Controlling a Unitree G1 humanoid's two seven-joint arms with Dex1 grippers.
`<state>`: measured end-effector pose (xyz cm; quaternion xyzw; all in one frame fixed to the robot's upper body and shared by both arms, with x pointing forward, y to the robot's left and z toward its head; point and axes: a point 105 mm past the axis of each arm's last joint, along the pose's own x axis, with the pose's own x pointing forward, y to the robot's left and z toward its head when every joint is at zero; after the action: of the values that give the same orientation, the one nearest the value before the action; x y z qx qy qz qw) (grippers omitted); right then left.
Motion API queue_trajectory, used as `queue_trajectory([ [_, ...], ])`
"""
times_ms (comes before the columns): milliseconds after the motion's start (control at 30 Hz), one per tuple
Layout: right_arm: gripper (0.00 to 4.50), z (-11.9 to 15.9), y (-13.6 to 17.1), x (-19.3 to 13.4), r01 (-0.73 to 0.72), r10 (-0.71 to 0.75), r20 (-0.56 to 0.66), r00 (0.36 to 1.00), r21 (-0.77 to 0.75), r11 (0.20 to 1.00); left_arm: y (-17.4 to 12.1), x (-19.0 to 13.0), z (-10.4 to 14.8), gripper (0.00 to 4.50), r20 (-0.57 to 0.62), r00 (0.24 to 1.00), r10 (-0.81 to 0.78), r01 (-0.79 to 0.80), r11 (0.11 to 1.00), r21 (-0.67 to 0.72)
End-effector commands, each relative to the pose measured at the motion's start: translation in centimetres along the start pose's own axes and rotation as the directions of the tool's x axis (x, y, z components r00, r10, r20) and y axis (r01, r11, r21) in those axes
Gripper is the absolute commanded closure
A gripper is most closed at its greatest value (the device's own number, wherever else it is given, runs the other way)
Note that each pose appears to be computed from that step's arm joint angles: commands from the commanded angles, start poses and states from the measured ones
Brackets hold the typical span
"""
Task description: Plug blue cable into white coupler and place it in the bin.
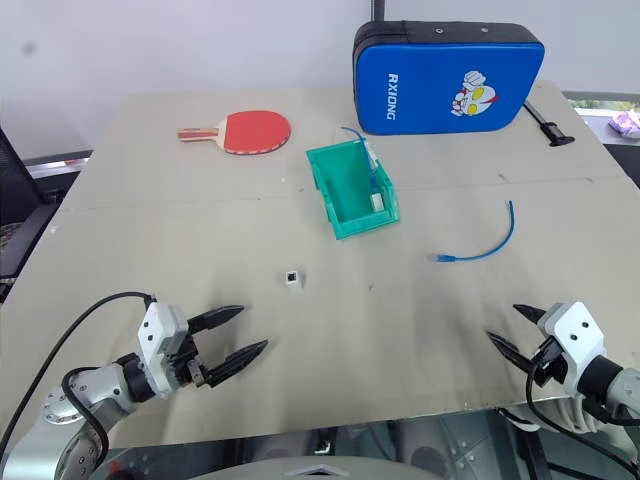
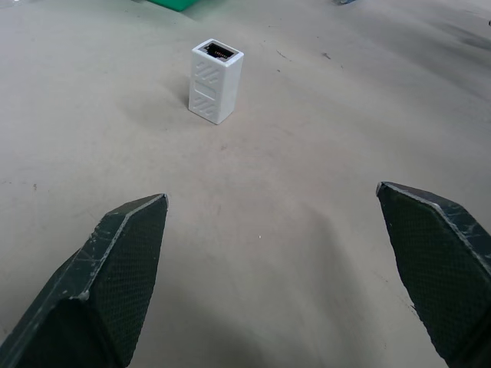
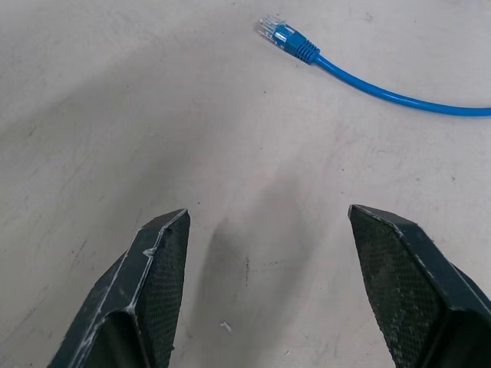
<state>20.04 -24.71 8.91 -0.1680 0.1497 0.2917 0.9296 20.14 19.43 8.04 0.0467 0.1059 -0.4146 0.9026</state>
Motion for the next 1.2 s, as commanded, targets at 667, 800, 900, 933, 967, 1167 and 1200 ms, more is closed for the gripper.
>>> queue_trajectory([
  [667,0.05,7.6,-2.8,6.5,-0.214,0.206,-0.064,0.977,-0.197,0.957,-2.7,1.5,3.7,0.00,0.066,0.974,-0.216,0.206,0.970,0.131],
  [800,0.05,7.2,-5.0,9.8,-0.271,0.238,-0.149,0.960,-0.260,0.927,-2.8,1.7,3.8,0.00,0.074,0.971,-0.228,0.216,0.966,0.145],
  [900,0.05,6.5,-5.9,11.8,-0.315,0.267,-0.206,0.941,-0.253,0.915,-2.8,1.8,3.7,0.00,0.080,0.971,-0.225,0.212,0.966,0.151],
  [933,0.43,6.1,-6.1,12.4,-0.329,0.276,-0.223,0.935,-0.258,0.908,-2.8,1.8,3.7,0.00,0.081,0.972,-0.222,0.208,0.966,0.152],
  [967,0.54,5.8,-6.2,12.8,-0.344,0.285,-0.238,0.929,-0.265,0.901,-2.8,1.8,3.7,0.00,0.082,0.972,-0.219,0.204,0.967,0.155],
  [1167,3.22,5.1,-5.6,13.4,-0.424,0.370,-0.242,0.897,-0.232,0.876,-2.9,1.7,3.6,0.00,0.098,0.976,-0.192,0.176,0.972,0.154],
  [1200,3.63,5.4,-5.3,13.3,-0.438,0.387,-0.233,0.892,-0.234,0.868,-2.9,1.7,3.6,0.00,0.098,0.977,-0.191,0.175,0.972,0.154],
])
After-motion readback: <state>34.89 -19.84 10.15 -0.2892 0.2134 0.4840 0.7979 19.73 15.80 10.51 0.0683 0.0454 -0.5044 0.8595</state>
